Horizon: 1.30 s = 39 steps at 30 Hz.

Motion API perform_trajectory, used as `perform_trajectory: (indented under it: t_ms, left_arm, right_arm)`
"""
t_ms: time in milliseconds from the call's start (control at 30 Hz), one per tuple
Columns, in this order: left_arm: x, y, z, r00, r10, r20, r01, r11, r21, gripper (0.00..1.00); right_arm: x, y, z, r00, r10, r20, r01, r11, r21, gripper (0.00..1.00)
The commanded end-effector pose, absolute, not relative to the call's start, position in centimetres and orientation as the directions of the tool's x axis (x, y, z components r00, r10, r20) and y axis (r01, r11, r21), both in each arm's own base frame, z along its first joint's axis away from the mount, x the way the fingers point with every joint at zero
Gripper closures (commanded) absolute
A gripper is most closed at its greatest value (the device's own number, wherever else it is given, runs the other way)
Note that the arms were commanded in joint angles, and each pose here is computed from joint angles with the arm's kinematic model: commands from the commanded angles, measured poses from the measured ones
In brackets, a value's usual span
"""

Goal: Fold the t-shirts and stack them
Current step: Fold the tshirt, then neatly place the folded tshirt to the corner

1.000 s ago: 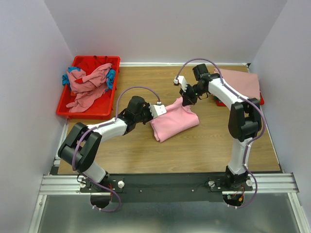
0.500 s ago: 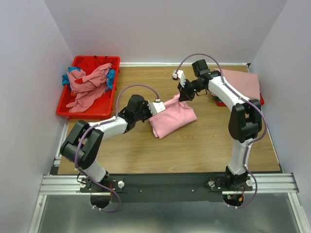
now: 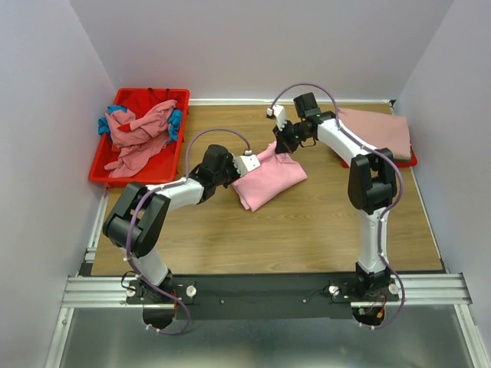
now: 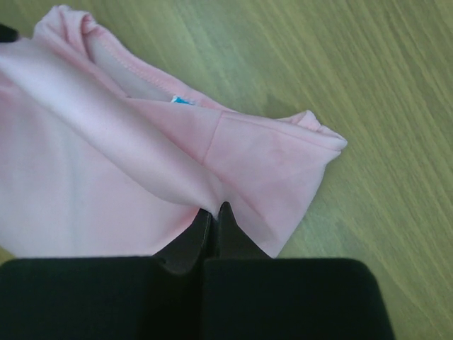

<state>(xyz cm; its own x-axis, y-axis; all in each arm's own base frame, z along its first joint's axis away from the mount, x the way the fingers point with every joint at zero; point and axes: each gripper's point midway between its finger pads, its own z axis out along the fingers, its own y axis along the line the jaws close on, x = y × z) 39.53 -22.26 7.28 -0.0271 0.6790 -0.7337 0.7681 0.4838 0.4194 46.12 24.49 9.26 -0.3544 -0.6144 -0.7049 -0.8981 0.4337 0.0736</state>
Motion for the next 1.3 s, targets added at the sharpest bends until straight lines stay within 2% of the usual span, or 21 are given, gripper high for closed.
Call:
perform_trajectory:
  t_ms: [0, 100, 133, 167, 200, 233, 300, 333, 367, 400, 533, 700, 733, 833, 1033, 1133, 1267]
  left_arm:
    - [41.0, -21.5, 7.7, -0.056, 0.675, -0.736, 0.721, 0.537, 0.437, 1.0]
    - [41.9, -20.7, 7.7, -0.102, 0.667, -0.738, 0.677, 0.59, 0.439, 1.0]
    - [42.7, -20.0, 7.9, -0.133, 0.666, -0.734, 0.637, 0.625, 0.452, 1.0]
    - [43.3, -19.3, 8.2, -0.163, 0.659, -0.734, 0.597, 0.658, 0.459, 0.94]
    - [43.9, -18.6, 8.4, -0.227, 0.607, -0.762, 0.541, 0.729, 0.419, 0.65]
    - [45.1, -17.3, 9.1, -0.281, 0.589, -0.758, 0.458, 0.776, 0.434, 0.55]
    - [46.2, -15.7, 10.1, -0.343, 0.528, -0.777, 0.343, 0.841, 0.42, 0.43]
    - [46.5, -15.4, 11.4, -0.35, 0.492, -0.797, 0.304, 0.865, 0.4, 0.31]
    - [46.6, -15.1, 12.2, -0.348, 0.472, -0.81, 0.276, 0.877, 0.393, 0.12]
    - [46.5, -14.9, 13.2, -0.34, 0.455, -0.823, 0.252, 0.887, 0.386, 0.05]
    - [45.9, -14.0, 19.7, -0.253, 0.356, -0.9, 0.164, 0.932, 0.323, 0.05]
    - [43.0, -14.1, 24.8, -0.189, 0.245, -0.951, 0.211, 0.956, 0.205, 0.05]
    - [41.7, -13.8, 25.7, -0.186, 0.228, -0.956, 0.222, 0.957, 0.185, 0.05]
    - [38.3, -13.3, 26.9, -0.163, 0.172, -0.971, 0.259, 0.958, 0.126, 0.06]
    - [31.8, -12.8, 27.9, -0.079, 0.09, -0.993, 0.357, 0.932, 0.056, 0.06]
    - [29.6, -13.0, 26.5, -0.094, 0.065, -0.993, 0.404, 0.914, 0.022, 0.06]
    - [27.8, -13.4, 27.8, -0.051, 0.032, -0.998, 0.46, 0.888, 0.005, 0.06]
  right_arm:
    - [48.9, 25.1, 8.9, -0.395, -0.575, -0.716, -0.85, 0.525, 0.047, 0.98]
    - [50.8, 25.0, 8.2, -0.444, -0.53, -0.722, -0.786, 0.617, 0.031, 0.93]
    - [51.7, 24.8, 8.3, -0.446, -0.517, -0.73, -0.761, 0.648, 0.006, 0.81]
    - [52.2, 24.8, 8.5, -0.479, -0.477, -0.737, -0.723, 0.691, 0.022, 0.69]
    - [52.7, 24.7, 8.5, -0.495, -0.454, -0.741, -0.692, 0.721, 0.02, 0.63]
    - [53.7, 24.3, 9.0, -0.495, -0.436, -0.752, -0.649, 0.761, -0.014, 0.56]
    - [54.7, 23.8, 9.7, -0.531, -0.362, -0.767, -0.559, 0.829, -0.004, 0.45]
    - [55.6, 23.1, 10.6, -0.532, -0.318, -0.784, -0.49, 0.872, -0.021, 0.37]
    - [55.9, 22.7, 11.2, -0.529, -0.304, -0.793, -0.464, 0.885, -0.03, 0.32]
    - [56.1, 22.3, 11.5, -0.529, -0.288, -0.798, -0.438, 0.899, -0.034, 0.27]
    - [54.7, 22.3, 13.1, -0.523, -0.262, -0.811, -0.447, 0.895, -0.001, 0.15]
    - [50.6, 23.2, 11.7, -0.583, -0.257, -0.771, -0.567, 0.808, 0.159, 0.14]
    - [49.9, 23.0, 11.3, -0.595, -0.258, -0.761, -0.581, 0.792, 0.186, 0.11]
    - [47.8, 22.5, 9.7, -0.646, -0.255, -0.72, -0.614, 0.734, 0.29, 0.07]
    - [48.0, 20.2, 5.6, -0.73, -0.243, -0.639, -0.568, 0.736, 0.368, 0.06]
    - [47.7, 20.5, 4.4, -0.752, -0.264, -0.604, -0.571, 0.719, 0.396, 0.07]
    - [47.1, 21.0, 3.4, -0.778, -0.256, -0.574, -0.559, 0.698, 0.447, 0.07]
